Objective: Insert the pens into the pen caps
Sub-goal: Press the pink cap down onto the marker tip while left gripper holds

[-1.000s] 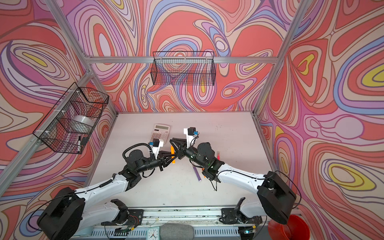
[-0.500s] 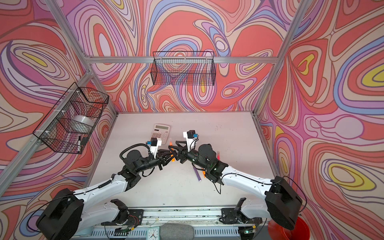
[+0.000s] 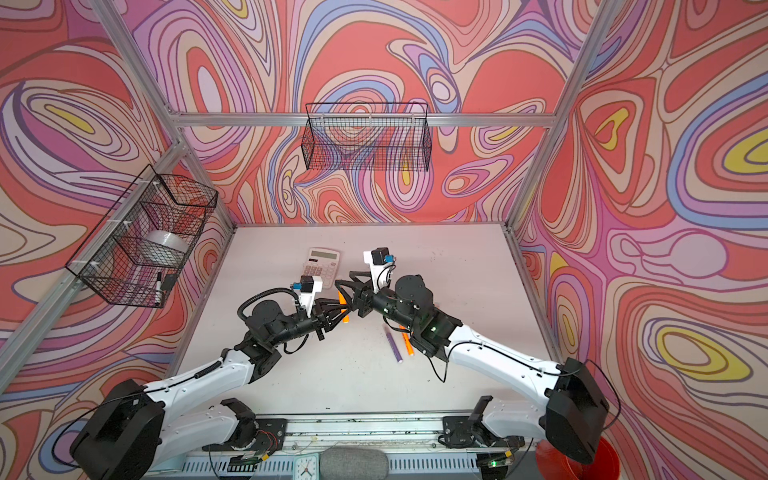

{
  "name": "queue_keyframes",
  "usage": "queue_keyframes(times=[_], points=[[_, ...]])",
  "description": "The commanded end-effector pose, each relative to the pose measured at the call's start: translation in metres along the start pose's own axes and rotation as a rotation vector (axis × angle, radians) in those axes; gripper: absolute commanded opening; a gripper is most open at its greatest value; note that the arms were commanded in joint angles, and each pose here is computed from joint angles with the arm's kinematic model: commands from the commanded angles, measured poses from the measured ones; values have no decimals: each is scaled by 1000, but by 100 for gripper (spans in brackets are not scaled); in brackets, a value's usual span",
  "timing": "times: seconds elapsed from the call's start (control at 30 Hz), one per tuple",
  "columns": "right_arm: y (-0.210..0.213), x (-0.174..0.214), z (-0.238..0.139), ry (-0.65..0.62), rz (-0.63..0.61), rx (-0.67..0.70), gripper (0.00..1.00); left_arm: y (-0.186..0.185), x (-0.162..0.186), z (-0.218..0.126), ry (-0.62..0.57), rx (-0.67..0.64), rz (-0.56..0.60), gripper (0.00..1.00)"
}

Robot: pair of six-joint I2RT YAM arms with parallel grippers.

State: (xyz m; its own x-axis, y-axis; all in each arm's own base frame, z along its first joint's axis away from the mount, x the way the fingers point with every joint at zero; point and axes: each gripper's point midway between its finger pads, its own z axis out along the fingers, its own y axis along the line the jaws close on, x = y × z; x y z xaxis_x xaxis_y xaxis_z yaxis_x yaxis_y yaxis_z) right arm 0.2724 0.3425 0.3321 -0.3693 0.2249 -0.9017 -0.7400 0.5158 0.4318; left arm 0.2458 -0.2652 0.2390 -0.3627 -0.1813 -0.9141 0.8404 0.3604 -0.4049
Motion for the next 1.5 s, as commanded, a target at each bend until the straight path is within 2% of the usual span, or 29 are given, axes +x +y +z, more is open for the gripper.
queue_keyframes(times=[0.0,0.33,0.7,0.9,1.1,1.47], points=[[-6,11,11,60,25,30,51,-3,-7,-2,-23,2,39,0],[-3,7,17,69,32,22,36,-2,-8,-2,-22,-3,41,0],[6,0,19,72,24,-7,37,-1,-7,-1,-16,-6,39,0],[4,8,22,96,29,-9,28,-1,-7,-1,-16,-6,40,0],[1,15,23,116,32,-2,29,-1,-7,-1,-18,-5,42,0],[5,12,21,115,26,-20,11,0,-6,-1,-14,-9,40,0]])
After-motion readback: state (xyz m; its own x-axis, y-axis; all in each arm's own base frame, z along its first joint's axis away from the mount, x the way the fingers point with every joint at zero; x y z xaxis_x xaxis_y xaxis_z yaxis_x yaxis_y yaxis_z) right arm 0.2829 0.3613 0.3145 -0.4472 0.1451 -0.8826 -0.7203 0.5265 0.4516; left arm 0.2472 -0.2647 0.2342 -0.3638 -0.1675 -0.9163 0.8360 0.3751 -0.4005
